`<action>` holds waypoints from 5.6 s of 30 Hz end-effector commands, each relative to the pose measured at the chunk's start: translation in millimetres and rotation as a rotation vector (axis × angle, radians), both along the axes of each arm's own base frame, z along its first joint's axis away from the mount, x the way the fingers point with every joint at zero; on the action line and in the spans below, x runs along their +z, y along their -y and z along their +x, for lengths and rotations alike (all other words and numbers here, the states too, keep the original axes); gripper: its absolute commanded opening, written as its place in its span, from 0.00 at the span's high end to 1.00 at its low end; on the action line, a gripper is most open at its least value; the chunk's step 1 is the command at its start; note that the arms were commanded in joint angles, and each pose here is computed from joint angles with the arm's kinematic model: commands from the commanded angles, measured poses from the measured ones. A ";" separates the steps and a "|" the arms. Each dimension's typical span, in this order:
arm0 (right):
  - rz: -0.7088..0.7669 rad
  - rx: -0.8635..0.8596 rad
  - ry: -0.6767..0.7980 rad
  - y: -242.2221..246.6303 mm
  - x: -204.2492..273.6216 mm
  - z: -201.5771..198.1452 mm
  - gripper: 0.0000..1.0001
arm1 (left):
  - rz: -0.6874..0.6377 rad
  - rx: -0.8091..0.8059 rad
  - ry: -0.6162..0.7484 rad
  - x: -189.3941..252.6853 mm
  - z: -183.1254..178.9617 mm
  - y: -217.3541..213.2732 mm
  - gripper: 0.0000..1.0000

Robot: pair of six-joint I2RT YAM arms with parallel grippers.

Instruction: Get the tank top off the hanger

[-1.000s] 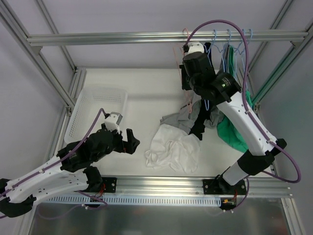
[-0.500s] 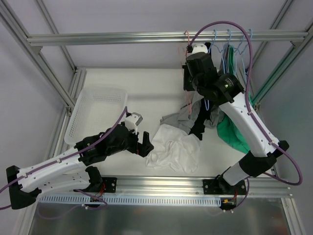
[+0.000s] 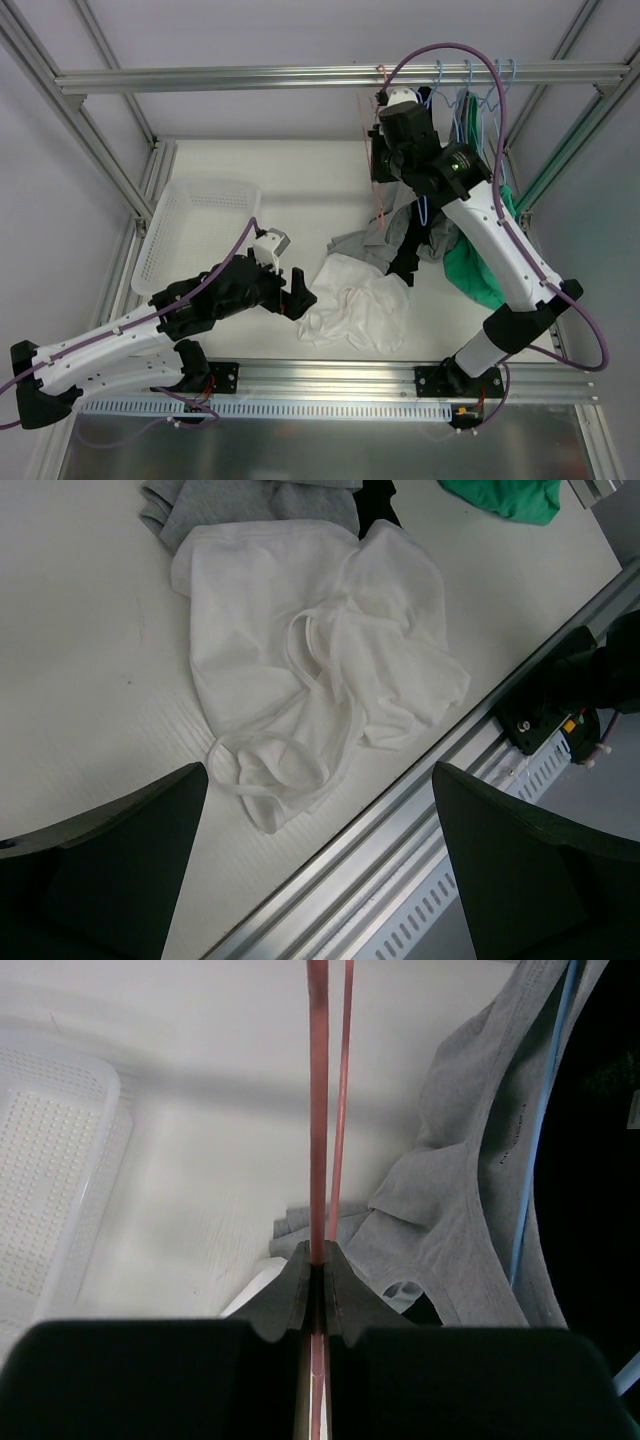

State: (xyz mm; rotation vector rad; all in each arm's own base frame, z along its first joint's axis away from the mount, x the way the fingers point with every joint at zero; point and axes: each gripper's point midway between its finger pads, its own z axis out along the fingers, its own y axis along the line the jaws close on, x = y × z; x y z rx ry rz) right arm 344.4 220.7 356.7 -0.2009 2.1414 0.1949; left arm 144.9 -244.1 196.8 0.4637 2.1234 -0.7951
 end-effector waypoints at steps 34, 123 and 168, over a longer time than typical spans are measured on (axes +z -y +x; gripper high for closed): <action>0.052 -0.024 0.009 -14.7 -12.2 -5.7 0.88 | -0.004 -0.094 -0.021 -10.2 -13.0 14.5 0.01; 0.371 0.325 0.181 116.8 -22.9 -239.4 0.00 | 0.173 1.040 0.259 164.1 105.4 -220.7 0.95; 0.022 0.245 0.191 92.8 29.0 -158.7 0.24 | -0.109 0.580 0.154 107.0 49.5 -180.4 0.01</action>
